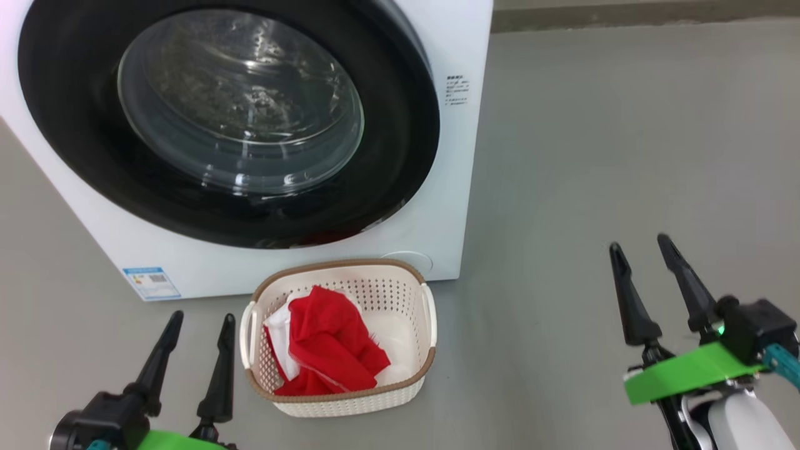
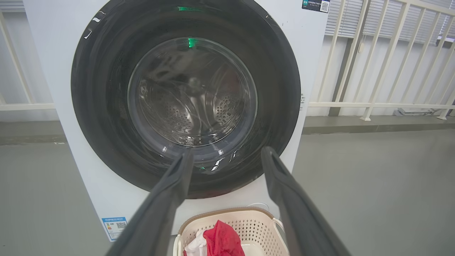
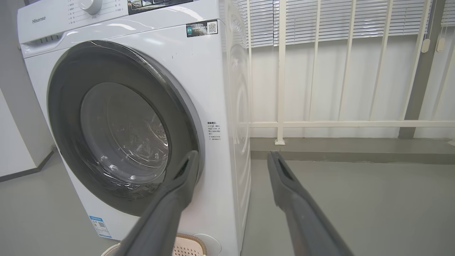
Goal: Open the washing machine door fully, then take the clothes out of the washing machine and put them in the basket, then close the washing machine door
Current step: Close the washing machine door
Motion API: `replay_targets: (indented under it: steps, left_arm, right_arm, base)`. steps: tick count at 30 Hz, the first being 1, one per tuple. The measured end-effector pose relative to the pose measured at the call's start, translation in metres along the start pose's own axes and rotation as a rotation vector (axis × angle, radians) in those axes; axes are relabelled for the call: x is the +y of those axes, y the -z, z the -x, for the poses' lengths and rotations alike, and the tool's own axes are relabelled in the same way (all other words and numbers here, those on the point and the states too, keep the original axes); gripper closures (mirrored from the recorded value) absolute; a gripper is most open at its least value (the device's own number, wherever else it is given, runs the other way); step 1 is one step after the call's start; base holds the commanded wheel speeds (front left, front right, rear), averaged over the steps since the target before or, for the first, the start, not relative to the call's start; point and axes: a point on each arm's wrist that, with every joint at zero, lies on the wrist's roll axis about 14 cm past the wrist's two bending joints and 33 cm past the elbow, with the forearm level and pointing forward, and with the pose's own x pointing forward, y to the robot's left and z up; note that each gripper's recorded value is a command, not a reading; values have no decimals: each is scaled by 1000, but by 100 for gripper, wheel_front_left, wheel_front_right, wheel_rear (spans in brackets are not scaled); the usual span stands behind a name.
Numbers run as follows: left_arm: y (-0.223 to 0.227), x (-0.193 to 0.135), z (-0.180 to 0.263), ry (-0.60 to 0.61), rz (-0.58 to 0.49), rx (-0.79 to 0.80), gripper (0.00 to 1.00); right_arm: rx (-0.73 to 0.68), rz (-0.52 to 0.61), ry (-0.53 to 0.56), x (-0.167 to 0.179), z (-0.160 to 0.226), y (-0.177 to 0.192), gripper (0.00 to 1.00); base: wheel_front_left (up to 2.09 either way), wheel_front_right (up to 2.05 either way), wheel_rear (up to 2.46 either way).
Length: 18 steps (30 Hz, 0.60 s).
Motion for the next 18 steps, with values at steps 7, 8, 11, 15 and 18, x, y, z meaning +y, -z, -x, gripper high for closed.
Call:
replay_targets:
  steps: [7, 8, 11, 15, 18]
  left_arm:
    - [-9, 1, 8, -5, -1, -26, 0]
    - [-10, 1, 9, -4, -2, -27, 0]
    - [-9, 2, 13, -8, -5, -24, 0]
    - [-7, -1, 17, -1, -13, -15, 0]
    - [-8, -1, 18, 1, -17, -17, 0]
  right_arm:
    - [10, 9, 51, -17, 27, 0, 0]
    - [10, 10, 54, -18, 29, -1, 0]
    - [12, 12, 59, -20, 35, -1, 0]
    - [3, 14, 60, -20, 37, -4, 0]
    - [-1, 14, 56, -19, 38, -6, 0]
  base:
    - [0, 0, 0]
    - [0, 0, 0]
    - [0, 0, 0]
    - [0, 0, 0]
    - [0, 0, 0]
